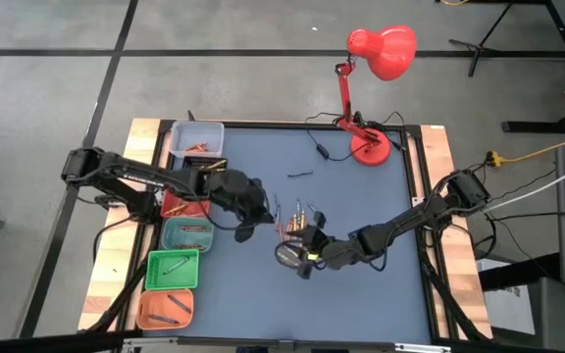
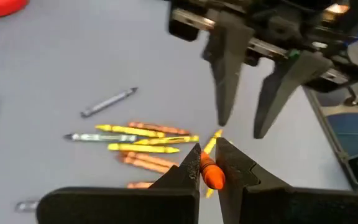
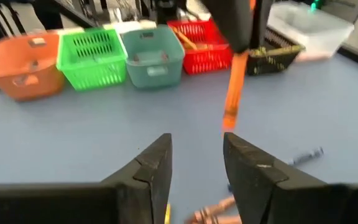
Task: Sort crayons
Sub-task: Put the orange crayon into the transparent bin
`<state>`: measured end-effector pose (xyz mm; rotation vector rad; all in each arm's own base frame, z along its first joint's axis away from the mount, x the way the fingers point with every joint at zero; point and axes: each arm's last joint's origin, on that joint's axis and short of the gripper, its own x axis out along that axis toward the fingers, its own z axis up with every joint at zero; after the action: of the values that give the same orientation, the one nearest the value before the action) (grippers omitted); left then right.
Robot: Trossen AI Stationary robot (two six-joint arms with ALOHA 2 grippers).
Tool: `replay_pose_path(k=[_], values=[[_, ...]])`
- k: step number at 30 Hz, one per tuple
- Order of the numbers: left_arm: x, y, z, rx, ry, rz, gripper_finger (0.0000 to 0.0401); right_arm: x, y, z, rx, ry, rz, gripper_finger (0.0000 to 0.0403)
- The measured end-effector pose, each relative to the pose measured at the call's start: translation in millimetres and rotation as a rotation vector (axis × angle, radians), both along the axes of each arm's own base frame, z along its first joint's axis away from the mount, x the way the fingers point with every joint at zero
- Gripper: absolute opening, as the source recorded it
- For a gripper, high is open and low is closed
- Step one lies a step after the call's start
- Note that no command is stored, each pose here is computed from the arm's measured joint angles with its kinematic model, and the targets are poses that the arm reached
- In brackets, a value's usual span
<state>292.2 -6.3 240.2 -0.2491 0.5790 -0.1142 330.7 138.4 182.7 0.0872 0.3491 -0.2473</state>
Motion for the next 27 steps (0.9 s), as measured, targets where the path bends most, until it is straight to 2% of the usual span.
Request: replay_pose_path(k=[4, 8, 15, 27], values=[[-6, 16, -6, 0.004, 0.088, 0.059, 0.0013, -4, -2, -8, 0.015, 0.079, -0.026, 0.0143], [-14, 36, -13, 0.085, 0.199, 0.194, 0.0013, -9, -4, -16, 0.037, 0.155, -0.062, 0.0143], [-36, 79, -24, 0.291, 0.410, 0.554, 0.0013, -13, -6, -22, 0.052, 0.213, -0.094, 0.0143], [-70, 145, -19, 0.568, 0.526, 1.110, 0.0013, -13, -6, -22, 0.053, 0.211, -0.094, 0.0143]])
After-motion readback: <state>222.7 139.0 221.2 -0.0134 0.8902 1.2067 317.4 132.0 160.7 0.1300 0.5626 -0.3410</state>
